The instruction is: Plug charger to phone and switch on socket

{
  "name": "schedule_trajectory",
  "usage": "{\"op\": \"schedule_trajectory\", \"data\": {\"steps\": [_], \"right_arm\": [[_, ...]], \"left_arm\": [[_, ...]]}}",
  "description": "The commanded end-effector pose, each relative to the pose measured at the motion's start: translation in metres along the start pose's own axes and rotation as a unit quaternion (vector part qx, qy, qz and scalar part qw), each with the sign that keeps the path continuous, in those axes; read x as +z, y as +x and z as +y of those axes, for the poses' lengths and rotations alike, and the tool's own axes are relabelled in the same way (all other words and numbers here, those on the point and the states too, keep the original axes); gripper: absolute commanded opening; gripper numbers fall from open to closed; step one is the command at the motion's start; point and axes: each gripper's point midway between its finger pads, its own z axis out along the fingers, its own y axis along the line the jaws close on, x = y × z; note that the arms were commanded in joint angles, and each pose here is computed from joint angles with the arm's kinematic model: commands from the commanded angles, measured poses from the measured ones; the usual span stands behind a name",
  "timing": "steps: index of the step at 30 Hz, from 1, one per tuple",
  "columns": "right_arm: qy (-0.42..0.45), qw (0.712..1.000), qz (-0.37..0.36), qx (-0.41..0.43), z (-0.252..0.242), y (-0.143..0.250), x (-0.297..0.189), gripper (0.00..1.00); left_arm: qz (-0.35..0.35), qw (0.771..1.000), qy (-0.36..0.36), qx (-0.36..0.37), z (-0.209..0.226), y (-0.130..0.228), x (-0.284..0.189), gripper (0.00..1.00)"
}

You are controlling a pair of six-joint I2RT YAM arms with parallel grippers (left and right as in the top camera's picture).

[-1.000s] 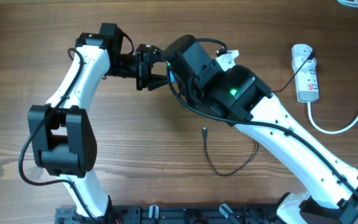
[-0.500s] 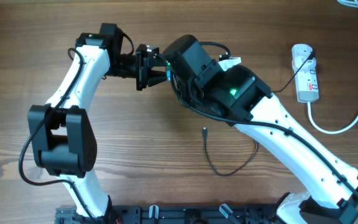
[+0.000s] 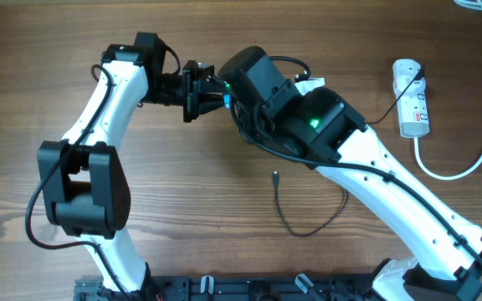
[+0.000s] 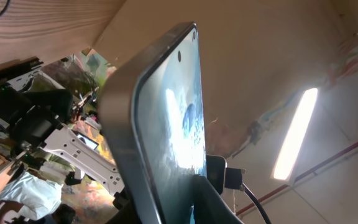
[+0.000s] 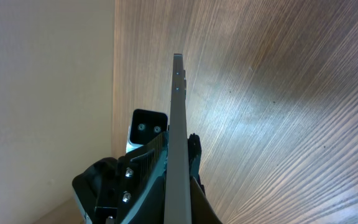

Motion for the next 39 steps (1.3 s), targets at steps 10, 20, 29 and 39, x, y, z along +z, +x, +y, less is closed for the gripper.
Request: {"op": "schedule_trajectory", "data": {"steps": [10, 20, 29, 39], "right_arm": [[0.002, 1.000, 0.015, 0.006, 0.000, 0.007, -0.001, 0.05], [0.008, 1.000, 0.012, 0.007, -0.001, 0.008, 0.005, 0.05], [0.010, 1.000, 0.012, 0.000, -0.002, 0.009, 0.008, 0.05], [0.003, 0.998, 0.003, -0.064, 0.001, 0.003, 0.006, 0.72]], "left_arm": [[0.007, 1.000, 0.007, 0.015, -0.008, 0.013, 0.001, 0.21], [0.007, 1.000, 0.007, 0.015, -0.008, 0.013, 0.001, 0.22], [0.007, 1.000, 0.007, 0.015, -0.008, 0.013, 0.001, 0.08], [0.006, 1.000, 0.008, 0.022, -0.009, 0.012, -0.001, 0.04]]}}
